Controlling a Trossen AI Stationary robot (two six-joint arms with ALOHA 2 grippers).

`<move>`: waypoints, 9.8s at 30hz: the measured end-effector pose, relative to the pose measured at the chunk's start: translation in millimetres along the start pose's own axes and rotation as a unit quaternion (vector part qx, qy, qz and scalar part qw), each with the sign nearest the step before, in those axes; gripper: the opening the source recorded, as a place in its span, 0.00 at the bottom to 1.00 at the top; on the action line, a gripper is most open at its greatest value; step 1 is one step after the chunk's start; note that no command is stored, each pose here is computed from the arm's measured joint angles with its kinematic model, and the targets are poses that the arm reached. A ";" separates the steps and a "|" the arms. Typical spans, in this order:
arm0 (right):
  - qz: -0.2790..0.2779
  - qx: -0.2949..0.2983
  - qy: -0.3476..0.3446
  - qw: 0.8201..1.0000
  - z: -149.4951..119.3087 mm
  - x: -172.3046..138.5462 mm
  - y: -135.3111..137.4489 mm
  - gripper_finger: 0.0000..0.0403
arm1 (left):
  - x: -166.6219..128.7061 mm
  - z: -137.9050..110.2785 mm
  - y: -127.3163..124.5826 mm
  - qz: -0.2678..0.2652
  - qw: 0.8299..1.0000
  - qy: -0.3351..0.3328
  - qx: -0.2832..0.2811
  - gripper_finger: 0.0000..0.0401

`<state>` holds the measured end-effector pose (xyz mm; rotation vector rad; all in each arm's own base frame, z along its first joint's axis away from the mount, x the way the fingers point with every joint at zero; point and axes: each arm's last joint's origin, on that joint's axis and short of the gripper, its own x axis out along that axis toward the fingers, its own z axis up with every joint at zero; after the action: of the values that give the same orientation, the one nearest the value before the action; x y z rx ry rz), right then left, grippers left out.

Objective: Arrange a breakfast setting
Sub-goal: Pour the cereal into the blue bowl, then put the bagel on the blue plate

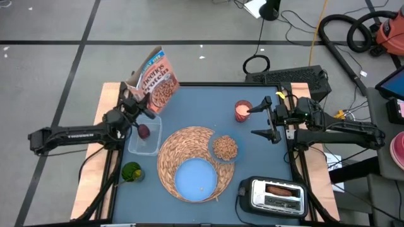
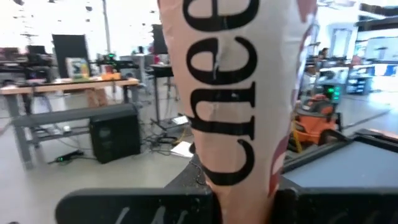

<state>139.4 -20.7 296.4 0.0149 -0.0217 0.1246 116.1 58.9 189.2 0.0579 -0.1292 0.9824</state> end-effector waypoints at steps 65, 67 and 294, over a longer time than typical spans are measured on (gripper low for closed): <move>0.001 0.004 0.027 1.000 -7.5 10.0 -3.6 0.98 | -3.1 -23.3 1.9 -0.001 0.997 0.072 -0.024 0.68; 0.001 0.004 0.027 1.000 -7.5 10.0 -3.6 0.98 | -2.7 -19.7 1.9 -0.002 0.998 0.057 -0.022 0.68; 0.092 0.338 0.303 0.886 104.9 8.4 70.4 0.97 | -25.4 77.2 -124.3 -0.465 0.863 -0.027 -0.194 0.98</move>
<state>136.8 48.4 402.4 0.6755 0.6537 0.3197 199.3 -39.3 263.4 -0.2111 -0.3138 -0.0300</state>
